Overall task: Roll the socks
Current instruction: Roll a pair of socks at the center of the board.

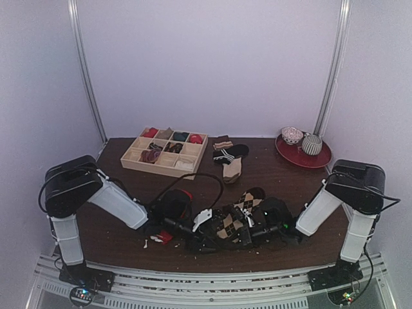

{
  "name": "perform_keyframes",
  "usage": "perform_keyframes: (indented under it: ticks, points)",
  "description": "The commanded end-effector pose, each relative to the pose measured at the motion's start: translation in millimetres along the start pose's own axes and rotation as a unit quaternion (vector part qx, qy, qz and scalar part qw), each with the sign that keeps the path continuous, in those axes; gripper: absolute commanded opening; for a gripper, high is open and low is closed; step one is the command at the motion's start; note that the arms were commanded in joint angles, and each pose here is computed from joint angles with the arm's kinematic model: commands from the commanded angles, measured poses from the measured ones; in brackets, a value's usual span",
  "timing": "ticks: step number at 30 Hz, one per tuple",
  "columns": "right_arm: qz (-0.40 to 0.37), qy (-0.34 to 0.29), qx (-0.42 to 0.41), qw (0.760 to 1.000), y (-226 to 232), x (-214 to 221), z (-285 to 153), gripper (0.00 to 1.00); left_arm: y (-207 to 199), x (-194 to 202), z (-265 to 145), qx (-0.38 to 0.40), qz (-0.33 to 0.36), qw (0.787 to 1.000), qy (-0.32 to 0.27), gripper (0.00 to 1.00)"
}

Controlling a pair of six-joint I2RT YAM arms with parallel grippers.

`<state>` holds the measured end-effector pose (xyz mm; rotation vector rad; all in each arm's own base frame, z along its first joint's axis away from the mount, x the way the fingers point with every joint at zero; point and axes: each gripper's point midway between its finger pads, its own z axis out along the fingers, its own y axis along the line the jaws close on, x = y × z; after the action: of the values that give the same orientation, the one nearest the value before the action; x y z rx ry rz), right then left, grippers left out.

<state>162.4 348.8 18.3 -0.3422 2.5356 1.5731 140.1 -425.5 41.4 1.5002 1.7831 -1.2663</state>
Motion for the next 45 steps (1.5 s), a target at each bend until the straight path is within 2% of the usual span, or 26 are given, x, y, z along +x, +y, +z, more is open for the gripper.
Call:
perform_keyframes:
  ticks: [1,5,9,13,16,19,21,23,27,28,34,45]
  points:
    - [0.062,0.037,0.091,0.993,-53,31,-8,0.00,0,-7,10,0.023,0.018,1.000,-0.005,0.45]
    - [0.061,0.036,0.090,0.993,-53,31,-8,0.00,2,-4,14,0.024,0.012,1.000,0.003,0.28]
    - [0.048,0.029,0.082,0.995,-47,27,-10,0.01,4,6,18,0.028,-0.015,0.999,0.014,0.01]
    - [-0.002,0.019,0.067,0.998,-25,17,-16,0.10,13,28,18,-0.001,-0.078,0.996,0.045,0.00]
    - [-0.079,-0.002,0.078,0.994,-4,3,-30,0.17,17,48,17,-0.022,-0.144,0.986,0.086,0.00]
    - [-0.224,-0.029,0.149,0.963,14,-9,-48,0.24,17,56,13,-0.034,-0.226,0.968,0.104,0.00]
    - [-0.343,-0.051,0.196,0.917,28,-12,-55,0.29,14,57,14,-0.025,-0.272,0.956,0.109,0.00]
    - [-0.433,-0.063,0.214,0.873,45,-3,-56,0.30,12,58,15,-0.018,-0.304,0.945,0.116,0.00]
    - [-0.553,-0.091,0.245,0.791,60,11,-60,0.32,14,55,16,-0.027,-0.327,0.936,0.125,0.00]
    - [-0.567,-0.089,0.254,0.778,60,14,-59,0.32,15,55,15,-0.032,-0.330,0.935,0.129,0.00]
    - [-0.594,-0.047,0.294,0.747,36,20,-48,0.34,16,55,15,-0.037,-0.331,0.934,0.133,0.00]
    - [-0.604,-0.027,0.291,0.741,23,20,-18,0.35,16,61,14,-0.039,-0.324,0.934,0.142,0.00]
